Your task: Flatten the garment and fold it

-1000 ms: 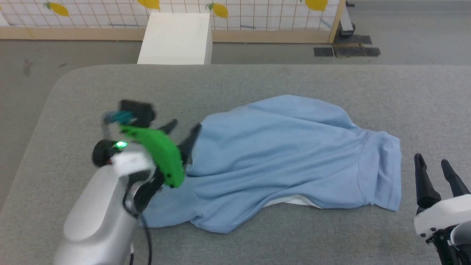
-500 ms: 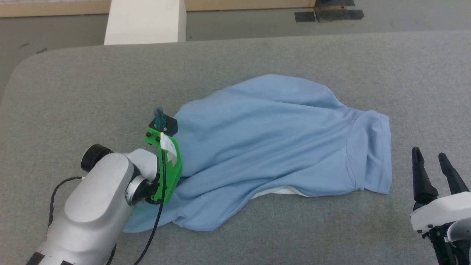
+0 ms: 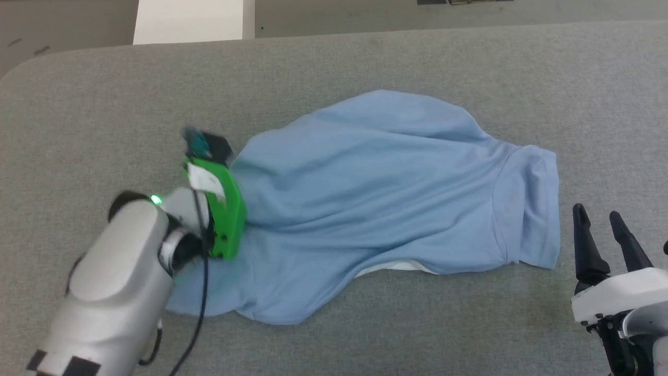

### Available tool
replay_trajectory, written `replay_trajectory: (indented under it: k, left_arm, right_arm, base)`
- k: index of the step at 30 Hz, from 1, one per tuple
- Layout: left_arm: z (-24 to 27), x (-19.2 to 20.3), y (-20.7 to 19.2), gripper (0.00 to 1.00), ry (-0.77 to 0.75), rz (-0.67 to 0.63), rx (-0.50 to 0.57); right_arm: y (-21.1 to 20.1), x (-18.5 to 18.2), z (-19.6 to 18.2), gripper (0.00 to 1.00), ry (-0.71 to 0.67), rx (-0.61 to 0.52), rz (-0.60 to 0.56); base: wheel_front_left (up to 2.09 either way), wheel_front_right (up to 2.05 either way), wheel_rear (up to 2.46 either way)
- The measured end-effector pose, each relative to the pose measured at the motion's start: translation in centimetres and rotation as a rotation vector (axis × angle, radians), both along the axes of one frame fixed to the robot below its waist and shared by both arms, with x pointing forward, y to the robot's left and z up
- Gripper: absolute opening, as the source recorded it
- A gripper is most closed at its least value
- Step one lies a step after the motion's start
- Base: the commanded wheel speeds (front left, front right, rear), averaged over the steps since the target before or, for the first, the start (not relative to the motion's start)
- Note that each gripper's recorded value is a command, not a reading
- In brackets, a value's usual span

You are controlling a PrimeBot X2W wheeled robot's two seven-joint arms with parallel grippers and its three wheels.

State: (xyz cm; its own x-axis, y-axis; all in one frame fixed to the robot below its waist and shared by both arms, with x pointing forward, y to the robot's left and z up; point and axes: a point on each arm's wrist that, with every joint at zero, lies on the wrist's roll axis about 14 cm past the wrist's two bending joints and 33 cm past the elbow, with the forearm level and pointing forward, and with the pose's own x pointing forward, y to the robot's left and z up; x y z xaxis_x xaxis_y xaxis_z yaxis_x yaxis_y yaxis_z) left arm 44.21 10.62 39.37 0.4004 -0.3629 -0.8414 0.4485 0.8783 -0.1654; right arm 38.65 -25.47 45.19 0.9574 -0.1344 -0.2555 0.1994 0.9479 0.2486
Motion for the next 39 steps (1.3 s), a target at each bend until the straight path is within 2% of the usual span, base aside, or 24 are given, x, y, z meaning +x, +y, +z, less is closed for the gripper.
replay_trajectory:
  k: [4, 7, 15, 16, 17, 21, 24, 30, 39]
  left_arm:
    - [2.4, 4.0, 0.9, 0.00, -0.143, 0.083, -0.035]
    - [3.5, 6.2, 1.6, 0.00, -0.194, 0.111, -0.027]
    - [2.6, 8.8, 2.3, 0.00, -0.184, 0.141, 0.001]
    - [2.3, 8.8, 2.2, 0.11, -0.181, 0.145, -0.003]
    - [1.9, 8.7, 2.1, 1.00, -0.171, 0.150, -0.009]
    - [2.9, 9.2, 1.7, 1.00, -0.216, 0.198, -0.090]
    - [5.2, 9.9, 1.7, 1.00, -0.322, 0.243, -0.173]
    - [9.6, 9.5, 5.5, 1.00, -0.559, 0.402, -0.309]
    - [13.6, 4.1, 10.3, 1.00, -0.890, 0.509, -0.336]
  right_arm:
    - [0.4, 0.4, -0.3, 1.00, 0.002, 0.007, 0.009]
    - [0.5, 0.5, -0.7, 1.00, 0.010, 0.011, 0.011]
    - [-0.1, 0.3, -1.5, 1.00, 0.033, 0.007, -0.008]
    - [-0.2, 0.3, -1.6, 1.00, 0.037, 0.006, -0.011]
    - [-0.3, 0.2, -1.7, 1.00, 0.039, 0.005, -0.015]
    - [-0.6, 0.1, -1.6, 1.00, 0.033, 0.006, -0.024]
    - [-0.4, 0.3, -1.4, 1.00, 0.026, 0.010, -0.021]
    - [0.7, 0.9, -0.8, 1.00, 0.005, 0.031, 0.011]
    - [2.4, 1.2, 0.7, 1.00, -0.024, 0.043, 0.064]
  base:
    - [0.00, 0.00, 0.00]
    - [0.00, 0.00, 0.00]
    - [0.00, 0.00, 0.00]
    - [0.00, 0.00, 0.00]
    - [0.00, 0.00, 0.00]
    - [0.00, 0.00, 0.00]
    - [0.00, 0.00, 0.00]
    - [0.00, 0.00, 0.00]
    - [0.00, 0.00, 0.00]
